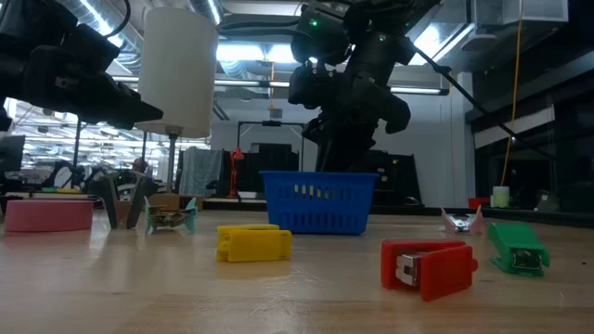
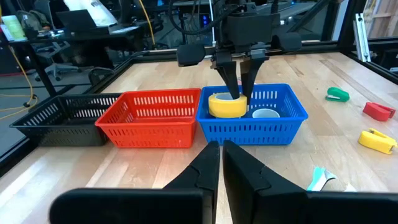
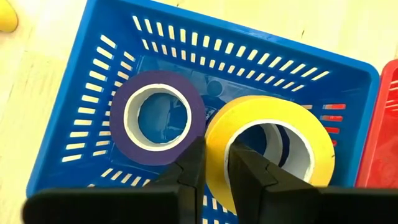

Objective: Pick and place Stapler, Stapler remover, tape
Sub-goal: Put the yellow tape into the blue bin

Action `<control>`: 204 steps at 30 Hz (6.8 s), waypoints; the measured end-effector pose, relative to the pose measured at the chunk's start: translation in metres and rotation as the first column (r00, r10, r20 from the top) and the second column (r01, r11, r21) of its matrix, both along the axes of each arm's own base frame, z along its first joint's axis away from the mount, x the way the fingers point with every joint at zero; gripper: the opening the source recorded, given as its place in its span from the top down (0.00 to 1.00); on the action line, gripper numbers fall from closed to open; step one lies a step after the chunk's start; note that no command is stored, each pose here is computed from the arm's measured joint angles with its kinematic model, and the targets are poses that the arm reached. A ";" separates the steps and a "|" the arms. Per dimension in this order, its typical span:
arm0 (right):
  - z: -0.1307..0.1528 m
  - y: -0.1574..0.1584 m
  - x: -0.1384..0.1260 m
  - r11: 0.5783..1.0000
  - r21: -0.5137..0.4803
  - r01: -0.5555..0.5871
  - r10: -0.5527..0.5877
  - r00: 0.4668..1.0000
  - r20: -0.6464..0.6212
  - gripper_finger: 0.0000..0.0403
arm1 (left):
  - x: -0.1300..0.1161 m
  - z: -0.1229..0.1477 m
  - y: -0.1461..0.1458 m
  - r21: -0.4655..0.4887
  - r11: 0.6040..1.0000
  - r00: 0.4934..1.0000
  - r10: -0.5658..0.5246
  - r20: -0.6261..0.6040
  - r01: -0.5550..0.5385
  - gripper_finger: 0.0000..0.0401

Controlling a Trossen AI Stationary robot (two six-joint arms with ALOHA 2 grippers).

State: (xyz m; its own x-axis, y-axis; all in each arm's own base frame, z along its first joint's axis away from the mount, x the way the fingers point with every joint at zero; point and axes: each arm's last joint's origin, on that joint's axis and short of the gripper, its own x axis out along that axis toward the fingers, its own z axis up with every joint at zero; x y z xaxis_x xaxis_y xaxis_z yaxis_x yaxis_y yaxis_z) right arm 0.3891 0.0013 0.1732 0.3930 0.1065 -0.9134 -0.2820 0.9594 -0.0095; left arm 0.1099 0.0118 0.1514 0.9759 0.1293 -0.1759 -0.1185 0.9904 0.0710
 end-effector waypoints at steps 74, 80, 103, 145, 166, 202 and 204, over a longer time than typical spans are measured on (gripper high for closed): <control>0.009 -0.002 0.000 0.998 -0.059 0.020 -0.021 1.000 -0.021 0.92 | 0.000 0.000 0.000 0.000 1.000 1.000 0.000 0.000 0.000 0.96; 0.009 -0.002 0.001 0.999 -0.050 0.016 -0.017 1.000 -0.020 0.85 | 0.000 0.000 0.000 0.000 1.000 1.000 0.000 0.000 0.000 0.96; 0.008 0.000 0.001 1.000 -0.011 0.001 -0.001 1.000 -0.016 0.84 | 0.000 0.000 0.000 0.000 1.000 1.000 0.000 0.000 0.000 0.96; 0.004 -0.006 0.001 0.999 -0.029 0.021 -0.021 1.000 -0.023 0.84 | 0.000 0.000 0.000 0.000 1.000 1.000 0.000 0.000 0.000 0.96; 0.005 -0.008 0.002 0.999 -0.023 0.031 -0.031 0.999 -0.012 0.84 | 0.000 0.000 0.000 0.000 1.000 1.000 0.000 0.000 0.000 0.96; 0.005 -0.002 0.002 1.000 -0.009 0.008 -0.008 1.000 -0.019 0.84 | 0.000 0.000 0.000 0.000 1.000 1.000 0.000 0.000 0.000 0.96; 0.005 -0.002 0.001 1.000 -0.010 0.010 -0.010 1.000 -0.022 0.84 | 0.000 0.000 0.000 0.000 1.000 1.000 0.000 -0.001 0.000 0.96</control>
